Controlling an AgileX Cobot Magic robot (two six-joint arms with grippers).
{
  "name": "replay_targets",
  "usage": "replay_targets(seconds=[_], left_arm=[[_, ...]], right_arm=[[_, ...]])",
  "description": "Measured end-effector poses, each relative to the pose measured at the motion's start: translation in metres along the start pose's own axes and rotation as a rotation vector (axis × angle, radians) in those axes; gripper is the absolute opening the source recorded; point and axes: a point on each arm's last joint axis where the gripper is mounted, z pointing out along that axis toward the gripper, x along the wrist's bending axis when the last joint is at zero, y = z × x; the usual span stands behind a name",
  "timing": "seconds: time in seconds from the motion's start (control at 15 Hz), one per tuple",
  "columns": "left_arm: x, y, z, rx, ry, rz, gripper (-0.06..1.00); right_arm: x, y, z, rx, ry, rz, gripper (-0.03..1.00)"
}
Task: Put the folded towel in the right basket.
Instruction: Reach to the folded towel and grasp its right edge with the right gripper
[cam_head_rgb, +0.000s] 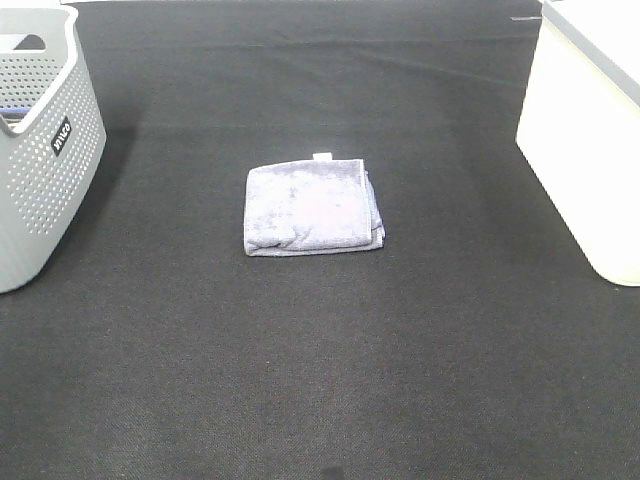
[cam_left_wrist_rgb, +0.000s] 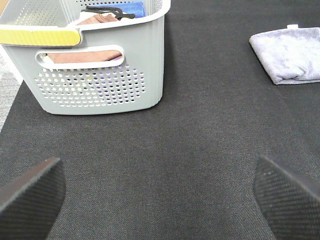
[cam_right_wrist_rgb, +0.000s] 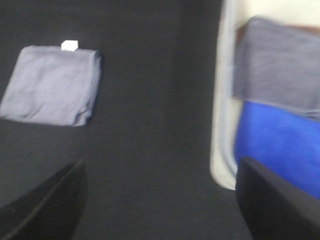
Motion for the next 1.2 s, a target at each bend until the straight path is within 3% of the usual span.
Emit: replay_targets(seconds=[0.27, 0.6, 1.0, 1.2], left_arm=[[0.0, 0.0, 0.0, 0.0, 0.0, 0.0, 0.97], [0.0, 0.0, 0.0, 0.0, 0.0, 0.0, 0.97], [0.0, 0.0, 0.0, 0.0, 0.0, 0.0, 0.97], [0.0, 0.0, 0.0, 0.0, 0.0, 0.0, 0.97]], right_arm=[[-0.003, 0.049, 0.066, 0.126, 0.128, 0.013, 0.77], [0.035, 0.078, 0.144, 0.19, 0.212, -0.086, 0.77], [0.047, 0.059, 0.254, 0.418, 0.373, 0.031, 0.76], [0.045, 0.041, 0.301, 0.502, 0.399, 0.069, 0.76]])
